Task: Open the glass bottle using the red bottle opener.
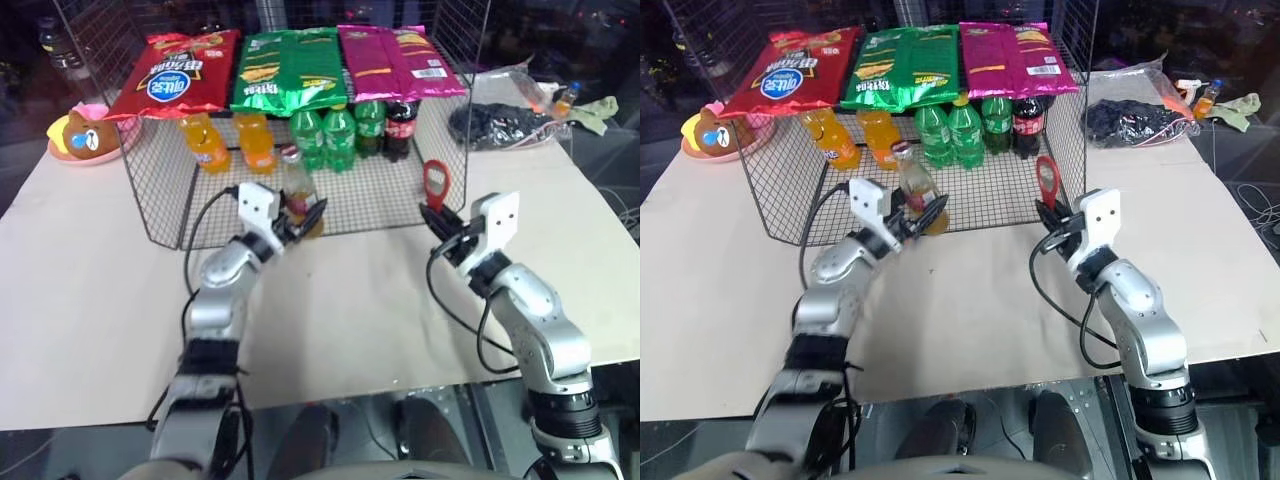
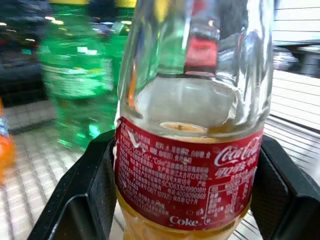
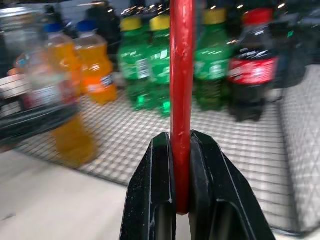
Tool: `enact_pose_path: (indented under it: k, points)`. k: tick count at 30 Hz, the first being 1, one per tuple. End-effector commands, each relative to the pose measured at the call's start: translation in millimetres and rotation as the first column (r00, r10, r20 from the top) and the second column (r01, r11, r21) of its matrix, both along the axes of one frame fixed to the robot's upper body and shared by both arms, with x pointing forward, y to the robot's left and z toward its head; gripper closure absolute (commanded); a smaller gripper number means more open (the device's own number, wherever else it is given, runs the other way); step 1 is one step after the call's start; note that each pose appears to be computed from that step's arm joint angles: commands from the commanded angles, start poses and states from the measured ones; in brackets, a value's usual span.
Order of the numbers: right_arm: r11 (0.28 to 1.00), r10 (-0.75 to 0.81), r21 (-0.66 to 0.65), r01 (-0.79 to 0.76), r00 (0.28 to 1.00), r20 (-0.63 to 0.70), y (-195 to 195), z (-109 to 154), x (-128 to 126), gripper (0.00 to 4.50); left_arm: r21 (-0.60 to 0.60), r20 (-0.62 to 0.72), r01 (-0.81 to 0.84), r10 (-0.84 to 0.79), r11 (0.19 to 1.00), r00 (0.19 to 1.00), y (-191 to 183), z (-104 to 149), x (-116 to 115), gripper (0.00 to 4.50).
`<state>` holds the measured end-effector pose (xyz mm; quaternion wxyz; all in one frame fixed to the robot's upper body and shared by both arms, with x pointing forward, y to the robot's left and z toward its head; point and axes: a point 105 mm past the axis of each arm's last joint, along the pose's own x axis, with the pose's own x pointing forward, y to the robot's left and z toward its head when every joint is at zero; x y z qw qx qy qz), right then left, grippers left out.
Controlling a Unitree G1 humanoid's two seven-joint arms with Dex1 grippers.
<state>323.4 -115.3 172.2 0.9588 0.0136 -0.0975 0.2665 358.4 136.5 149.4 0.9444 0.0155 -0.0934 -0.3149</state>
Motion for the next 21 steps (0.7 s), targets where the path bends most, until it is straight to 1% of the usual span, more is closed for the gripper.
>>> enact_pose_path:
  k: [1,2,4,6,8,14,18,19,21]
  points:
    - [1.0,0.004,-0.001,-0.004,0.997,0.073,-3,15,0,4.42,-0.001,0.095,0.117,-0.116,0.993,0.989,-18,34,-33,1.68]
    - [1.0,0.003,-0.002,-0.003,0.997,0.073,-4,15,2,4.42,0.002,0.087,0.143,-0.143,0.99,0.986,-22,32,-43,1.68]
    - [1.0,0.004,-0.003,-0.004,0.997,0.074,-5,14,3,4.42,0.0,0.075,0.174,-0.173,0.985,0.982,-27,29,-55,1.68]
    - [1.0,0.013,-0.003,-0.013,0.997,0.074,-3,14,4,4.42,0.007,0.034,0.187,-0.187,0.982,0.982,-31,19,-62,1.68]
    - [1.0,0.024,-0.002,-0.024,0.997,0.074,-1,14,5,4.42,0.055,0.027,0.171,-0.172,0.984,0.985,-32,10,-64,1.68]
    - [0.999,0.043,-0.004,-0.042,0.997,0.071,5,11,3,4.42,0.054,0.023,0.154,-0.155,0.987,0.988,-34,-1,-65,1.68]
    - [0.999,0.041,-0.003,-0.041,0.997,0.071,6,12,3,4.42,0.038,0.03,0.145,-0.146,0.989,0.989,-34,-2,-64,1.68]
    - [0.999,0.04,-0.004,-0.04,0.997,0.07,6,11,2,4.42,0.037,0.031,0.145,-0.146,0.989,0.989,-34,-2,-65,0.65]
    - [0.999,0.036,-0.005,-0.036,0.997,0.069,5,11,2,4.42,0.042,0.04,0.138,-0.14,0.99,0.989,-33,-2,-64,0.06]
